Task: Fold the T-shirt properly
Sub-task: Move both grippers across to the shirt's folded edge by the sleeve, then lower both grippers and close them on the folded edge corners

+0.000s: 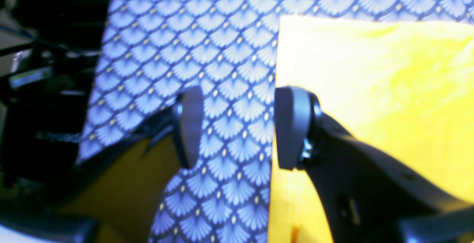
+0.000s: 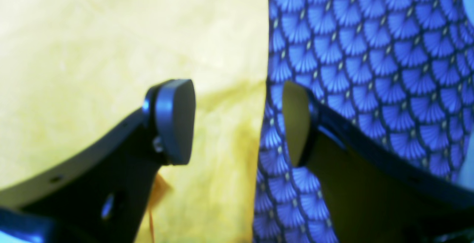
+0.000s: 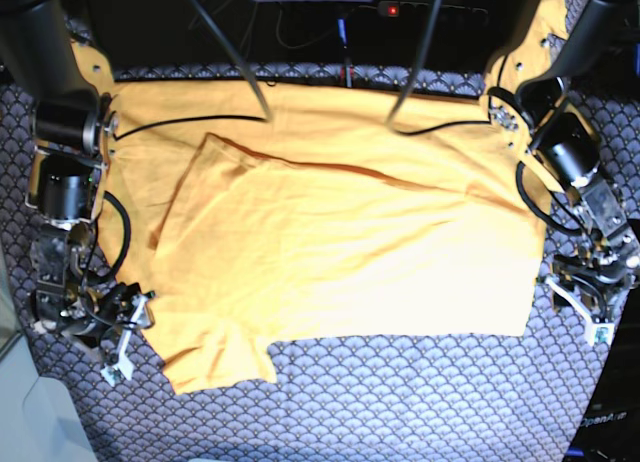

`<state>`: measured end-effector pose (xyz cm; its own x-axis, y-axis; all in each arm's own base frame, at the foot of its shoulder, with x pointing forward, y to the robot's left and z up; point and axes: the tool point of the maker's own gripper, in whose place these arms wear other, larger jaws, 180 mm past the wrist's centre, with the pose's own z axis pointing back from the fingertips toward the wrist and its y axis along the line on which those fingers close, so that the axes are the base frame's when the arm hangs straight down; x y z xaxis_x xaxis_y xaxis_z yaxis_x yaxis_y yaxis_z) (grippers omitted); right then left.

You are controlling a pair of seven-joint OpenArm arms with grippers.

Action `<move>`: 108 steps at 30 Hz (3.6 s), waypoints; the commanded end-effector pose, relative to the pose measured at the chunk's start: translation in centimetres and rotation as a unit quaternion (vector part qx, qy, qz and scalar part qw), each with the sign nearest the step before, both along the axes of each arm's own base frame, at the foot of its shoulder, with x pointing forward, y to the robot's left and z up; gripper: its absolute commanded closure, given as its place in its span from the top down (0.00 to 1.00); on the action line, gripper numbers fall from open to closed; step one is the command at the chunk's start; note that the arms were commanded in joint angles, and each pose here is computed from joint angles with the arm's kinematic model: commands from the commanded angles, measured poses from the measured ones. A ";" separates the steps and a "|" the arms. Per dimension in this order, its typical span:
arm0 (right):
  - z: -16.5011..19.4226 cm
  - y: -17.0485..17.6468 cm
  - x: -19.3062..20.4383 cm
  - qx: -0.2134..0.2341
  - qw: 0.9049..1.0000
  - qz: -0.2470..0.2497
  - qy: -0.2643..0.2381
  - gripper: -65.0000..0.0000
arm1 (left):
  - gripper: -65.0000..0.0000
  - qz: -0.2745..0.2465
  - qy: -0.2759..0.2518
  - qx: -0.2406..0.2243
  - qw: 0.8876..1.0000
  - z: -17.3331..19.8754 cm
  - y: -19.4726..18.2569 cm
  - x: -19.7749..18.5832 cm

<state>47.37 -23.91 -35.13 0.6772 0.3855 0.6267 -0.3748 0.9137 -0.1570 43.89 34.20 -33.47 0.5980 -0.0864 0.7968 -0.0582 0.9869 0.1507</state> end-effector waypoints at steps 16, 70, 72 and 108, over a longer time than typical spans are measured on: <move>0.0 -0.8 3.0 0.127 0.989 -0.038 -0.068 0.59 | 0.45 -0.006 -0.042 0.038 0.998 0.0 -2.2 3.8; -4.6 -1.0 1.2 0.181 0.971 -0.121 -0.100 0.29 | 0.45 0.034 -0.028 0.025 0.999 -2.4 0.0 0.6; -4.6 -1.1 1.2 0.180 0.971 -0.121 -0.101 0.23 | 0.45 0.034 -0.028 0.025 0.999 -2.4 0.0 0.6; -4.5 -1.9 1.1 0.174 0.972 -0.125 -0.102 0.01 | 0.75 0.071 -0.101 -0.061 0.991 -2.8 -0.3 6.7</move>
